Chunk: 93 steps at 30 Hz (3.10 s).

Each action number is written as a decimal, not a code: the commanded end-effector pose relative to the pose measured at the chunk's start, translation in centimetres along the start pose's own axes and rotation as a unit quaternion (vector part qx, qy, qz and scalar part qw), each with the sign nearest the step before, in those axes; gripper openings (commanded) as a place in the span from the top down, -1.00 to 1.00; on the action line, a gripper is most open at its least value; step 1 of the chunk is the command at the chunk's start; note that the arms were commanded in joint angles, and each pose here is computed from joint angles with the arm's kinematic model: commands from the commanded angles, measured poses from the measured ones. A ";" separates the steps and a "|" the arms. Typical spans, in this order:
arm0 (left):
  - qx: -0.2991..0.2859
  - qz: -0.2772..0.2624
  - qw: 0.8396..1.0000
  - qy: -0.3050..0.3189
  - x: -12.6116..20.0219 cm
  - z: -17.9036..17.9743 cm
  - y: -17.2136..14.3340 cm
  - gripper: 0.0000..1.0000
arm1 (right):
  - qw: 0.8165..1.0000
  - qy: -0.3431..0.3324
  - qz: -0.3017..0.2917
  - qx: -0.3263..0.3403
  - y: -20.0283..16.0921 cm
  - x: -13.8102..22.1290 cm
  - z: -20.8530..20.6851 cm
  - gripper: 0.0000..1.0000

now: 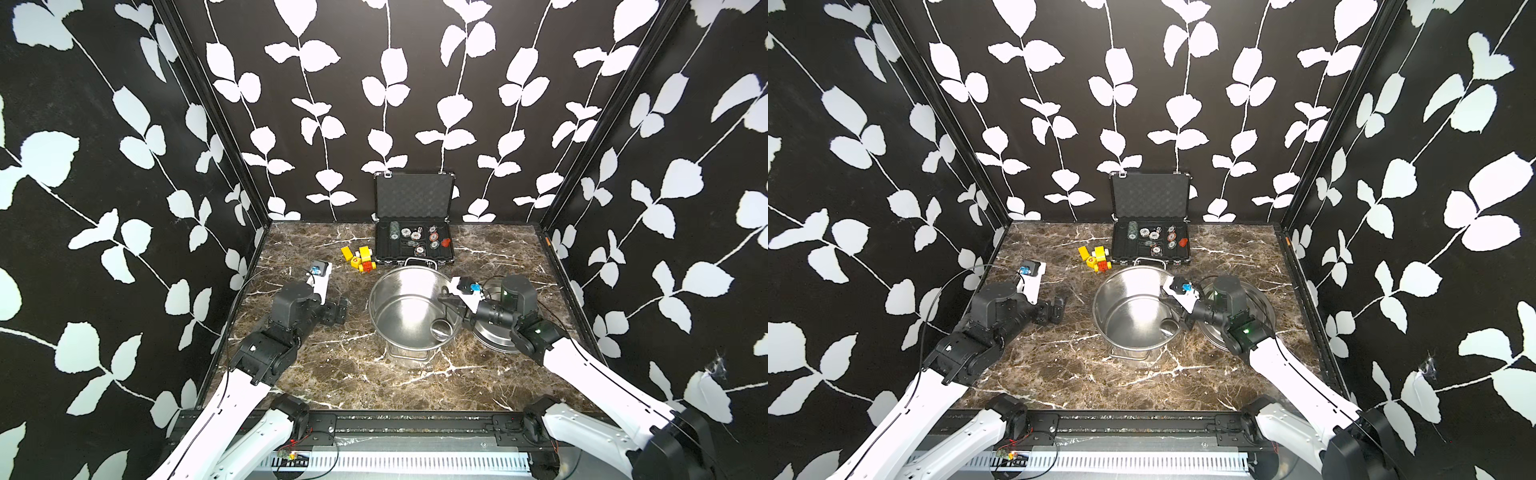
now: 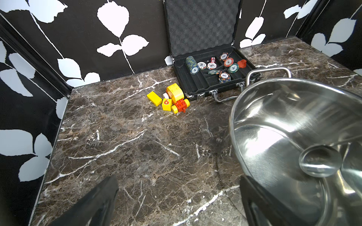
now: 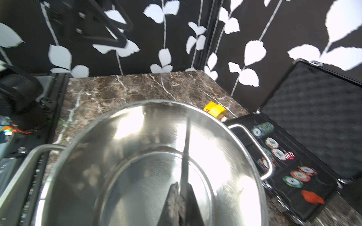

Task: Stir the soup with a spoon
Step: Stir the soup in the pan with a stick.

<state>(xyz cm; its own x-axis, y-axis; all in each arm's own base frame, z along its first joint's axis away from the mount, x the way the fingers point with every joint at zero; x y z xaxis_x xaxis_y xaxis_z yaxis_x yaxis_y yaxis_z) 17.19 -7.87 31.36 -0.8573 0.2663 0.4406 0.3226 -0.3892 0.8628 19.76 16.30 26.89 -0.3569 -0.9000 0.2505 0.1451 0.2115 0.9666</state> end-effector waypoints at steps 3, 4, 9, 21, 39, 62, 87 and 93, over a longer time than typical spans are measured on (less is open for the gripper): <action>0.009 -0.014 1.000 -0.006 0.0 -0.1 0.3 -0.97 | 0.998 0.061 -0.011 0.021 1.5 -1.4 2.8 1.00; 0.009 -0.015 1.000 -0.004 0.1 -0.1 0.3 -0.98 | 0.997 0.070 -0.008 0.029 1.7 -1.9 3.4 1.00; 0.004 -0.016 1.000 0.000 0.3 0.0 0.3 -0.98 | 0.991 0.116 0.002 0.066 3.1 -5.8 5.1 1.00; 0.001 -0.017 1.000 0.010 1.3 0.3 -0.2 -0.97 | 0.977 0.186 -0.012 0.102 5.7 -15.0 3.1 1.00; -0.001 -0.013 1.000 0.013 1.3 0.3 -0.4 -0.97 | 0.996 0.067 -0.036 0.057 4.2 -10.7 -6.2 1.00; 0.012 -0.019 1.000 0.003 -0.4 -0.1 0.0 -0.97 | 1.000 0.021 -0.003 0.016 0.4 -1.8 1.9 1.00; 0.003 -0.023 0.999 0.026 1.7 0.5 -0.3 -0.97 | 0.985 0.145 -0.029 0.086 5.4 -16.3 -1.0 1.00; 0.003 -0.022 0.999 0.028 1.8 0.6 -0.4 -0.97 | 0.993 0.099 -0.036 0.057 4.3 -14.2 -4.9 1.00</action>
<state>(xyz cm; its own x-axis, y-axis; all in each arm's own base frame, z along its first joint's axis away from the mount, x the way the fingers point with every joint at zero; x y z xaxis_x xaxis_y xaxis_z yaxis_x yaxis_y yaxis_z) 15.99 -6.94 31.81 -0.8875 0.2439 0.3910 0.2898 -0.3643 0.8850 29.43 29.43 25.65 -0.1522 -0.9556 0.2523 0.0596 0.2460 0.9674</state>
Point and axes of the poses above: each gripper's point midway between its finger pads, its own x axis back along the fingers, its own z axis along the line the jaws close on, y = z × x, the point moved 10 cm from there along x, back along the fingers, and after that the axes turned 13 degrees about -x, right-handed, at the moved point
